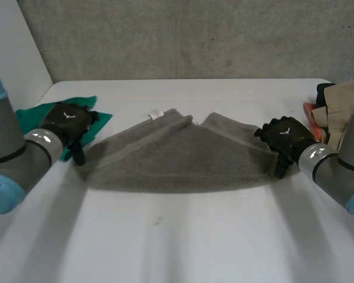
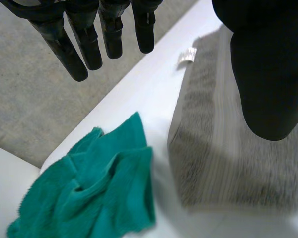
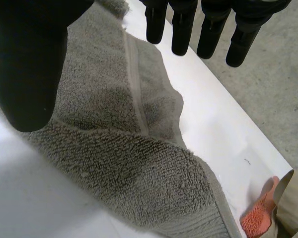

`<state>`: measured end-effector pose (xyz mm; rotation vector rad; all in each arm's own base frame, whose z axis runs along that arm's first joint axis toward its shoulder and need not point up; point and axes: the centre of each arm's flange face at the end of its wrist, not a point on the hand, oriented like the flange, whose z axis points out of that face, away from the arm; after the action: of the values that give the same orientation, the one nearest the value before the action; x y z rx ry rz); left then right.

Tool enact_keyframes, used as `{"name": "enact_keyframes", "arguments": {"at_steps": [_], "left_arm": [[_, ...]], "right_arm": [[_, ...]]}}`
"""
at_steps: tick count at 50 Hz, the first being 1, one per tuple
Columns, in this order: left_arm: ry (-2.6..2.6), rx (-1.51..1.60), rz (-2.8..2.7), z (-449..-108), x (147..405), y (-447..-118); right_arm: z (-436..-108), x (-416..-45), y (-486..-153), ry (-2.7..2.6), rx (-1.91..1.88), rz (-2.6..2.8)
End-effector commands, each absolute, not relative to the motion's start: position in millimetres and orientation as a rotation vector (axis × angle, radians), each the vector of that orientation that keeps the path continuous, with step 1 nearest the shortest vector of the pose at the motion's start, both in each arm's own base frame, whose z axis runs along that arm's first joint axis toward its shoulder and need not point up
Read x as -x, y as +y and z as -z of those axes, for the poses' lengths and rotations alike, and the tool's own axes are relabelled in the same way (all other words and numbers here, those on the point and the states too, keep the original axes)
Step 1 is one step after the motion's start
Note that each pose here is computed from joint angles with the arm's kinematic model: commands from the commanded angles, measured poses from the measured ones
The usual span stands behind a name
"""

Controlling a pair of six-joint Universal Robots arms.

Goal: Fold the laundry.

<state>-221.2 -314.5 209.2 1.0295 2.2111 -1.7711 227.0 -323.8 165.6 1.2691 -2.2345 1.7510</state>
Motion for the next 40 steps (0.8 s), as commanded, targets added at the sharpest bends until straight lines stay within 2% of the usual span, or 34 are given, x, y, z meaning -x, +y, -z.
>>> {"name": "enact_keyframes", "arguments": {"at_steps": [1, 11, 20, 28, 34, 38, 40], "left_arm": [[2.118, -1.236, 1.604, -193.2, 196.4, -319.2], [2.07, -1.447, 1.594, -152.3, 197.6, -329.7], [1.917, -1.526, 1.613, -120.3, 207.7, -341.9], [1.869, -1.579, 1.612, -111.1, 214.8, -342.1], [1.89, -1.553, 1.68, -131.9, 222.3, -335.6], [1.894, -1.431, 1.772, -177.3, 220.0, -325.9], [1.9, -1.322, 1.891, -216.5, 218.4, -313.9]], "right_arm": [[-145.0, -223.4, -325.1, -2.206, -1.32, -1.681], [-124.6, -219.0, -339.9, -2.069, -1.315, -1.713], [-132.2, -220.9, -340.2, -1.97, -1.274, -1.827], [-141.0, -219.8, -336.7, -1.962, -1.24, -1.862], [-153.5, -217.4, -334.7, -1.975, -1.225, -1.861], [-187.5, -211.1, -335.3, -1.925, -1.17, -1.913], [-220.5, -207.7, -337.3, -1.852, -1.118, -1.988]]}}
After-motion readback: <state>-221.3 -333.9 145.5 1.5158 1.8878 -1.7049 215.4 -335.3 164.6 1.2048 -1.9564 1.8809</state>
